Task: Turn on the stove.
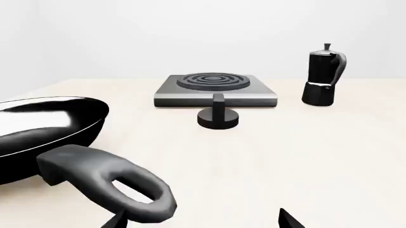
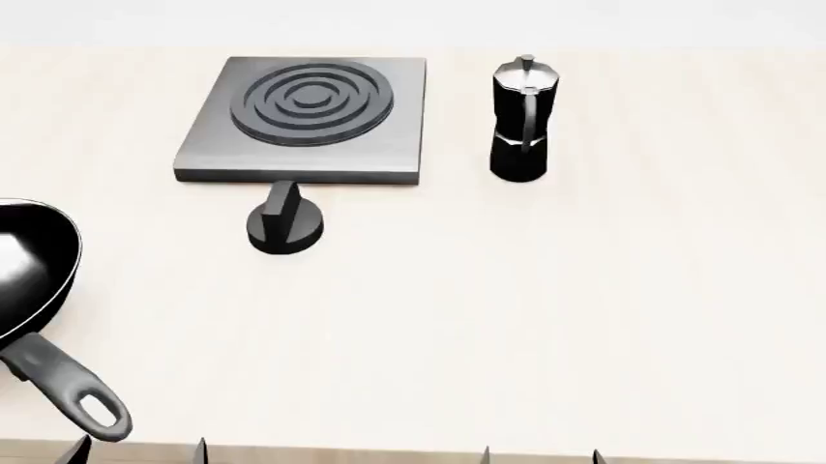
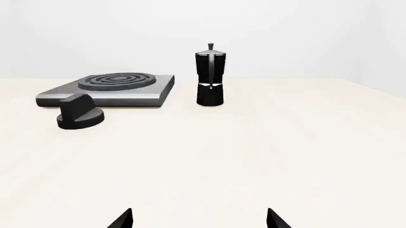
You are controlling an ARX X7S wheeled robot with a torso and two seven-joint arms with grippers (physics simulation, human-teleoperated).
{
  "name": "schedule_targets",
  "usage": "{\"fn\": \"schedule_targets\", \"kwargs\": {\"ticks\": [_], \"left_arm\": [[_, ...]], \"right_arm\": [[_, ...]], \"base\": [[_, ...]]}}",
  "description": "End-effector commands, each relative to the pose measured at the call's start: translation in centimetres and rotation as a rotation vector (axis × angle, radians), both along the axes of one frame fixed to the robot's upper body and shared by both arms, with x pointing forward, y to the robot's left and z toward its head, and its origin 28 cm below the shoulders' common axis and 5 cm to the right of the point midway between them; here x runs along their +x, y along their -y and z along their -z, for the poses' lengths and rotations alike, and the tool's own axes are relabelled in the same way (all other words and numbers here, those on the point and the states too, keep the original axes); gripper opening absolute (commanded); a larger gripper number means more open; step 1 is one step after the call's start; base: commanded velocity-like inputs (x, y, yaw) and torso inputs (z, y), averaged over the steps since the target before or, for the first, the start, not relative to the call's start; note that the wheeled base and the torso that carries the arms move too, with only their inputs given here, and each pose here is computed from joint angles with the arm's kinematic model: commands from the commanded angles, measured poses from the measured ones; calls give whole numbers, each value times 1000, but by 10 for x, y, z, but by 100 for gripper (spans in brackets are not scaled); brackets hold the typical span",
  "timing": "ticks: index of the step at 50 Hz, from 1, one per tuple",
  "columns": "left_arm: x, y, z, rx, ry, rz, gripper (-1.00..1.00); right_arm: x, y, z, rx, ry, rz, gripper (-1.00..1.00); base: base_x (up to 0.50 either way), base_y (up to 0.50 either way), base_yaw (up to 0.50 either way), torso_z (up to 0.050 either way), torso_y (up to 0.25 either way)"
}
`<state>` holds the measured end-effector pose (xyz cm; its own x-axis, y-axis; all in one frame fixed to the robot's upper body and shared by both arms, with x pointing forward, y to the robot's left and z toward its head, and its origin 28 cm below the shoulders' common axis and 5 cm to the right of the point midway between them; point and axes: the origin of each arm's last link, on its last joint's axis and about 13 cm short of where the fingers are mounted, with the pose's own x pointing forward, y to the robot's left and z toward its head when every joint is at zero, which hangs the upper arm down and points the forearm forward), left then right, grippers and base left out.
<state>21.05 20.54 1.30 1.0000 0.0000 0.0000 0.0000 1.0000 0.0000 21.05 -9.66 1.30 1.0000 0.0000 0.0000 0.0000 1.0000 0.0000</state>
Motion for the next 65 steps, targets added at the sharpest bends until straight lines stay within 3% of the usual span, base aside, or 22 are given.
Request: {"fn": "schedule_targets", "kwargs": {"ticks": [1,17,29,46,65], "left_arm": [[-1,0,-1,0,2,-2,100],[-2,-1,-6,37,5,-18,100],[-8,1,-35,62,42,-6,100],[5,4,-80,69,140,22,100],[16,9,-113,71,226,39,100]], "right_arm": [[-1,-1,1,-21,-12,7,100],[-7,0,-9,-53,-21,0,100],[-8,-2,-48,-71,43,6,100],[-4,2,-93,-92,159,52,100],[-3,7,-126,-100,193,51,100]], "base": [[0,0,0,0,0],[0,0,0,0,0],[0,0,0,0,0],[0,0,0,0,0],[0,0,0,0,0]]}}
